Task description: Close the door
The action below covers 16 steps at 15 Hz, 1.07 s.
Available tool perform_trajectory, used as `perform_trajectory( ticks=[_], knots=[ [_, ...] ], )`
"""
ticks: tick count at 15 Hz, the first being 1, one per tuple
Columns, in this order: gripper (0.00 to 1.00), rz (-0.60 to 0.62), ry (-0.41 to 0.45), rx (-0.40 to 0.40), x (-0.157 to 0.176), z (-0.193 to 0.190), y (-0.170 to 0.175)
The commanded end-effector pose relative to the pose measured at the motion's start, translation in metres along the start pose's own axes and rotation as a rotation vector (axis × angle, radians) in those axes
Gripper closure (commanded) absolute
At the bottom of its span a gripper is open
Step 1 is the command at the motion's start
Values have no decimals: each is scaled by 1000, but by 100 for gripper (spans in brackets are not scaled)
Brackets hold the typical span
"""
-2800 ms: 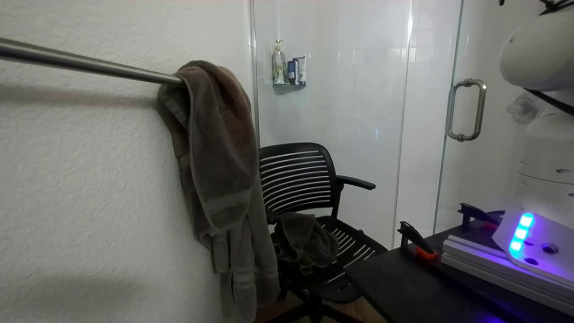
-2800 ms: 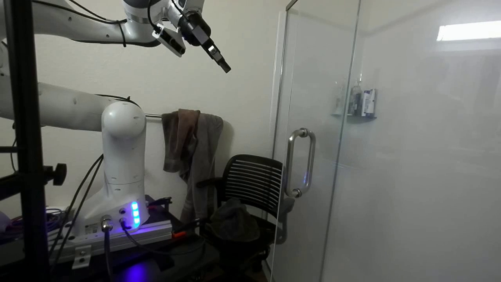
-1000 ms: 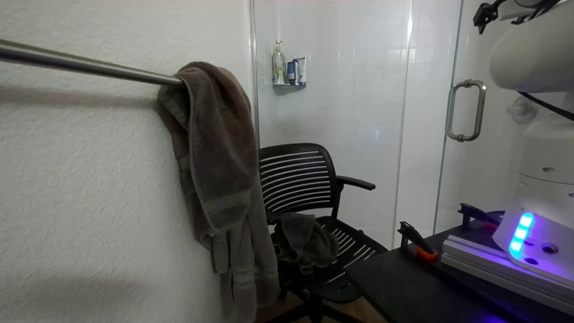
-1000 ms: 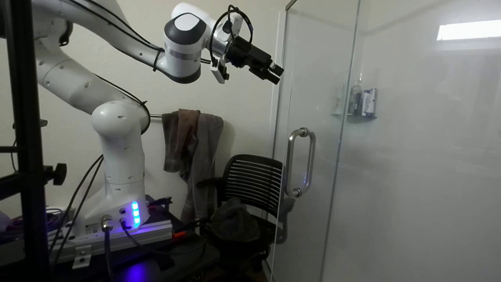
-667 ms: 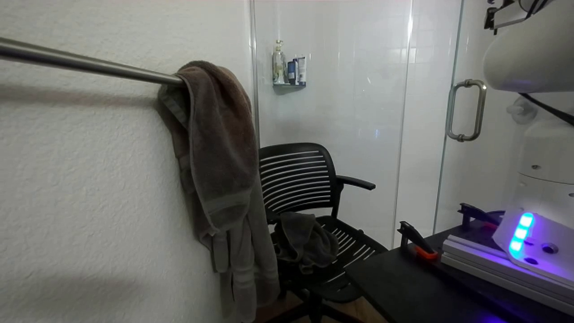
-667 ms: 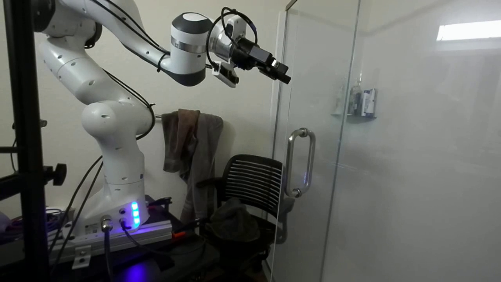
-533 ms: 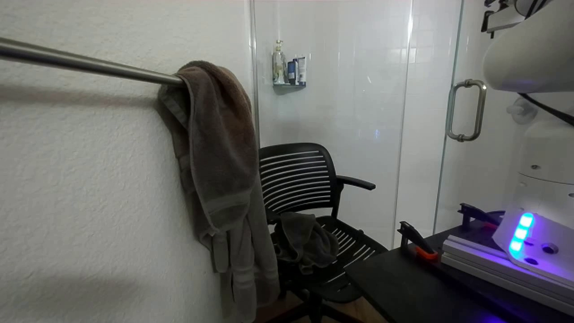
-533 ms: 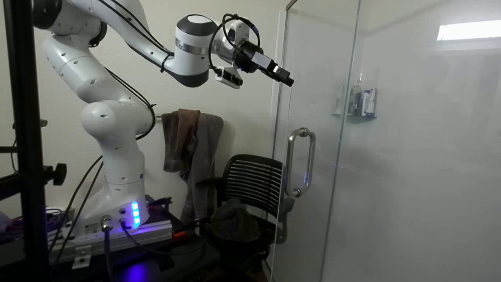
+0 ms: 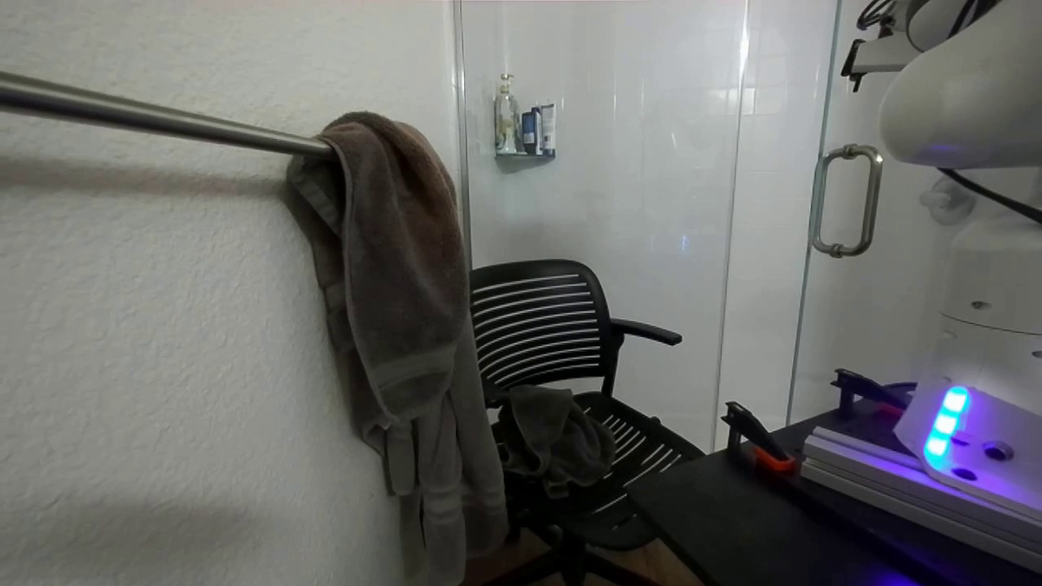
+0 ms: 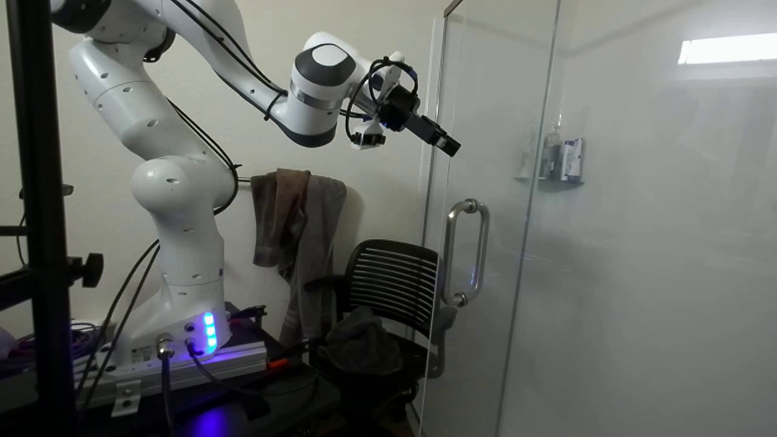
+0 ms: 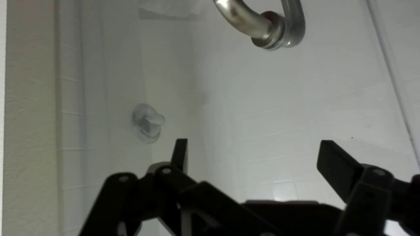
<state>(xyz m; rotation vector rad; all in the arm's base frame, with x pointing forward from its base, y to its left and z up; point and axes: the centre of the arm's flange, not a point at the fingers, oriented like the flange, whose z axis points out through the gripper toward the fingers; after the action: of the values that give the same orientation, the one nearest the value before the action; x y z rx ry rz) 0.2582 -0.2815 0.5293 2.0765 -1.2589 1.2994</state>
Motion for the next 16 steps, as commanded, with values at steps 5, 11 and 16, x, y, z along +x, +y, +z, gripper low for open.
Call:
perform_trajectory(
  ticks=[5, 11, 16],
  knots=[
    [0, -58, 75, -26, -16, 17, -22],
    [0, -10, 72, -47, 7, 38, -38],
    [0, 41, -34, 48, 35, 71, -58]
  ],
)
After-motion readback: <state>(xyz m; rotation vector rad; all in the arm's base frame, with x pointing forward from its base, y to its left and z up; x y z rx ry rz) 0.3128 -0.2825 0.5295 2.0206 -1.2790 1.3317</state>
